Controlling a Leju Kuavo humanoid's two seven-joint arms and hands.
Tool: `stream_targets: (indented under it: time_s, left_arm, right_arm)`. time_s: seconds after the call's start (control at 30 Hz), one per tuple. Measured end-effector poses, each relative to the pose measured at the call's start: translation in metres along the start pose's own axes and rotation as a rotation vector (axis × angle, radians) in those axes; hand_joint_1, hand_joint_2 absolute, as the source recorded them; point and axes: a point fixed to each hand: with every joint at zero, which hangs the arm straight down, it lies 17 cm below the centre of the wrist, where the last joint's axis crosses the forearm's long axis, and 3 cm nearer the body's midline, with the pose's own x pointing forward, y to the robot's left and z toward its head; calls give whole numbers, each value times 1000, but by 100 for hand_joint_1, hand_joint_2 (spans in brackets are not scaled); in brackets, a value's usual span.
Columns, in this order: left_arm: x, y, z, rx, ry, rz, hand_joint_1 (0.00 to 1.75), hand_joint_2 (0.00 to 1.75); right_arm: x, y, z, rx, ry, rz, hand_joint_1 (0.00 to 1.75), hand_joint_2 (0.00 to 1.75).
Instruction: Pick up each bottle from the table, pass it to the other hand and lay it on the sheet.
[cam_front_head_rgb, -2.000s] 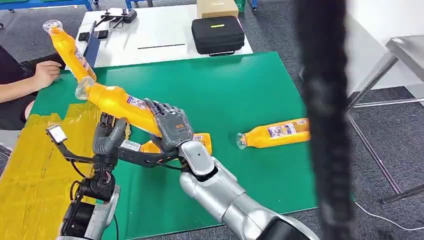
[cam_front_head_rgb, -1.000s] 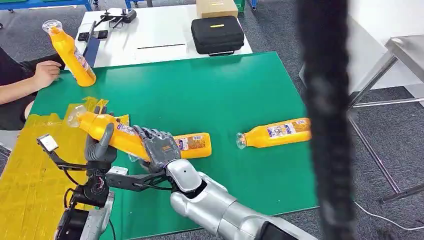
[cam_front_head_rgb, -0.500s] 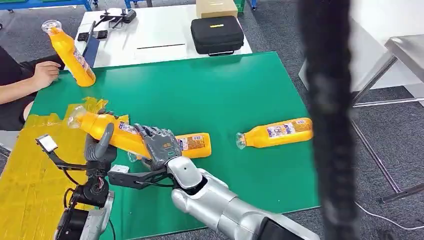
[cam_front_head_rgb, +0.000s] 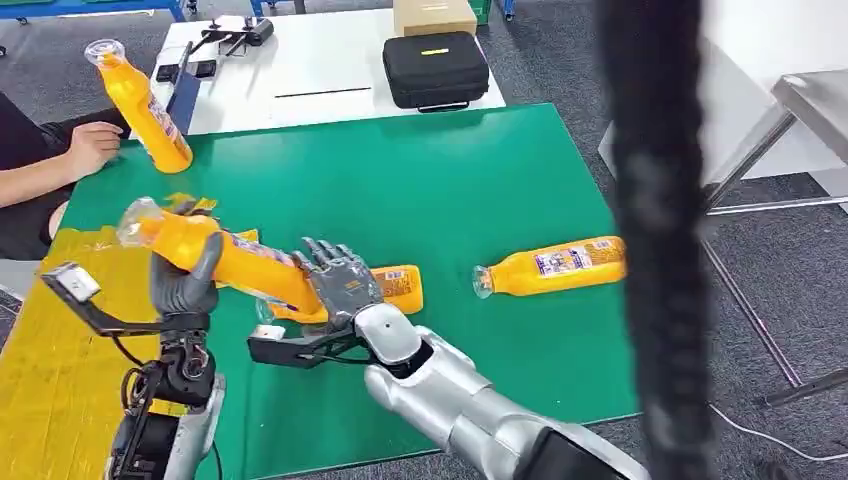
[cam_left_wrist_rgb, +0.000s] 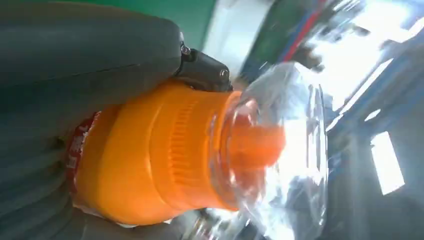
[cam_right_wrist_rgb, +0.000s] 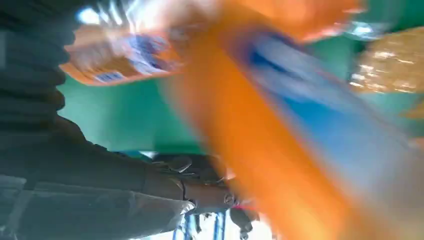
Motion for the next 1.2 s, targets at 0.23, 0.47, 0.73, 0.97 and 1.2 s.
stream_targets:
  time_s: [0.23,0.47,0.73,0.97,1.2]
  left_arm:
    - [109,25,-3,179,-427,-489,175,175]
    - [172,28,22,316,-679,-735,175,175]
    - [137,-13,23,116,-740,-1279,175,175]
    - [-4,33,22,-99,-379,-1557,175,175]
    - [-77,62,27,-178,-136,-1597,175,175]
  right_arm:
    - [-51,-16,13,-20,52,-115,0,0]
    - [-86,-29,24,-25,77,-216,0,0]
    - [-129,-13,40,59,118,-246,0,0]
    - [-153,16,61,149,142,-227,0,0]
    - [-159,28,65,204,138,-207,0,0]
